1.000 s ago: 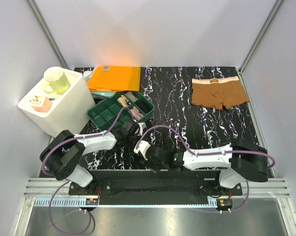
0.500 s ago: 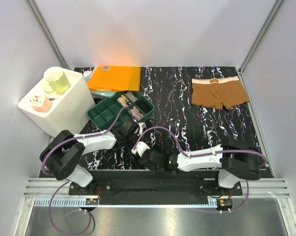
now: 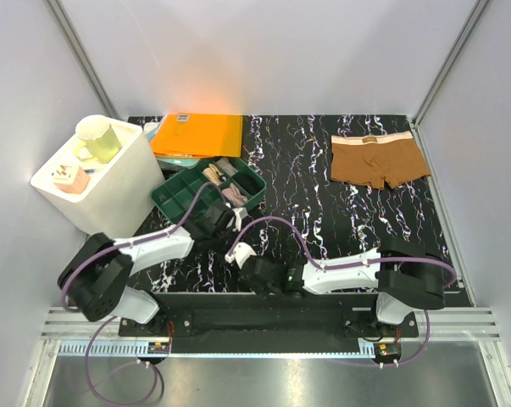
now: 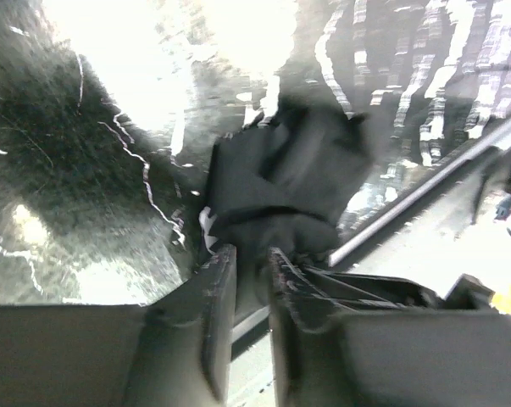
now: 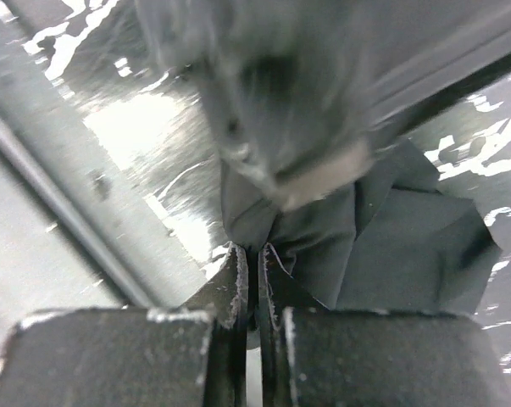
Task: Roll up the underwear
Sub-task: Roll the underwear to the center of the board.
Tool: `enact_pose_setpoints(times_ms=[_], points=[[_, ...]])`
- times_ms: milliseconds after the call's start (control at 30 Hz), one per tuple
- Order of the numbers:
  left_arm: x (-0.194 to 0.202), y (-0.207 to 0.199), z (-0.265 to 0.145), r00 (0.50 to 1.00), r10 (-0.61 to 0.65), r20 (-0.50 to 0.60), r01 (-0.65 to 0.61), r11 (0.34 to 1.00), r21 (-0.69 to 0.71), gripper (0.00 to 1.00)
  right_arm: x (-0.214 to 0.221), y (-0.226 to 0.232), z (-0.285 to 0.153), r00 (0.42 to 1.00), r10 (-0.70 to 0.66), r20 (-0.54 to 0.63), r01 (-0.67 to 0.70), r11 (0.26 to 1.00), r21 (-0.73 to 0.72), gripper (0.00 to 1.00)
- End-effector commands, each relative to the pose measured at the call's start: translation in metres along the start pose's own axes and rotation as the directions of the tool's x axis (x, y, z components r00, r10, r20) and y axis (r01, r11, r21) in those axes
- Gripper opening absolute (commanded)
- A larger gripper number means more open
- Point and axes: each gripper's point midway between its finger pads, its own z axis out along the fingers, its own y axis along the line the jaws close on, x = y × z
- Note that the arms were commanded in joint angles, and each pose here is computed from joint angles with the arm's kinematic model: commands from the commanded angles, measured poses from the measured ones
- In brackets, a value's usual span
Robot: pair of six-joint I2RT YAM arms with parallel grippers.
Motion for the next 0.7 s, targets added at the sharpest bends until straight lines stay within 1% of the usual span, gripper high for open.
enact_pose_setpoints(times_ms=[0, 33, 100, 267, 300, 333, 400, 433, 500, 667], points=[[-0.018, -0.018, -0.026, 0.995, 0.016, 0.094, -0.02, 0.999, 0.047, 0.31, 0.032, 0.021, -0.013, 0.988, 0.091, -0.125, -0.109, 0.983, -0.151, 0.0], [-0.02, -0.019, -0.029, 0.995, 0.016, 0.102, -0.021, 0.999, 0.049, 0.34, 0.03, 0.021, -0.015, 0.985, 0.121, -0.123, -0.14, 0.976, -0.164, 0.0], [-0.02, -0.02, -0.036, 0.993, 0.021, 0.115, -0.026, 0.999, 0.046, 0.37, 0.024, 0.023, -0.015, 0.98, 0.164, -0.112, -0.184, 0.963, -0.199, 0.0], [-0.016, -0.011, -0.046, 0.991, 0.014, 0.134, -0.015, 1.0, 0.008, 0.38, 0.017, 0.016, -0.017, 0.957, 0.264, -0.12, -0.287, 0.923, -0.257, 0.0], [-0.016, -0.011, -0.05, 0.989, 0.015, 0.148, -0.017, 1.0, 0.007, 0.37, 0.019, 0.017, -0.019, 0.949, 0.28, -0.142, -0.31, 0.907, -0.286, 0.0], [-0.016, -0.01, -0.052, 0.988, 0.018, 0.156, -0.019, 1.0, 0.003, 0.37, 0.011, 0.01, -0.018, 0.94, 0.318, -0.124, -0.341, 0.891, -0.299, 0.0], [-0.018, -0.009, -0.059, 0.981, 0.026, 0.192, -0.025, 1.0, -0.003, 0.37, 0.008, 0.008, -0.02, 0.928, 0.349, -0.131, -0.373, 0.865, -0.337, 0.0], [-0.018, -0.01, -0.061, 0.979, 0.028, 0.2, -0.028, 1.0, -0.001, 0.37, 0.008, 0.0, -0.02, 0.91, 0.39, -0.141, -0.414, 0.847, -0.334, 0.0], [-0.018, -0.013, -0.068, 0.974, 0.045, 0.224, -0.049, 0.999, 0.014, 0.37, 0.004, 0.001, -0.024, 0.894, 0.42, -0.153, -0.445, 0.807, -0.387, 0.0], [-0.018, -0.015, -0.075, 0.963, 0.075, 0.26, -0.085, 0.996, 0.027, 0.37, -0.003, -0.008, -0.026, 0.843, 0.499, -0.201, -0.533, 0.728, -0.431, 0.0]])
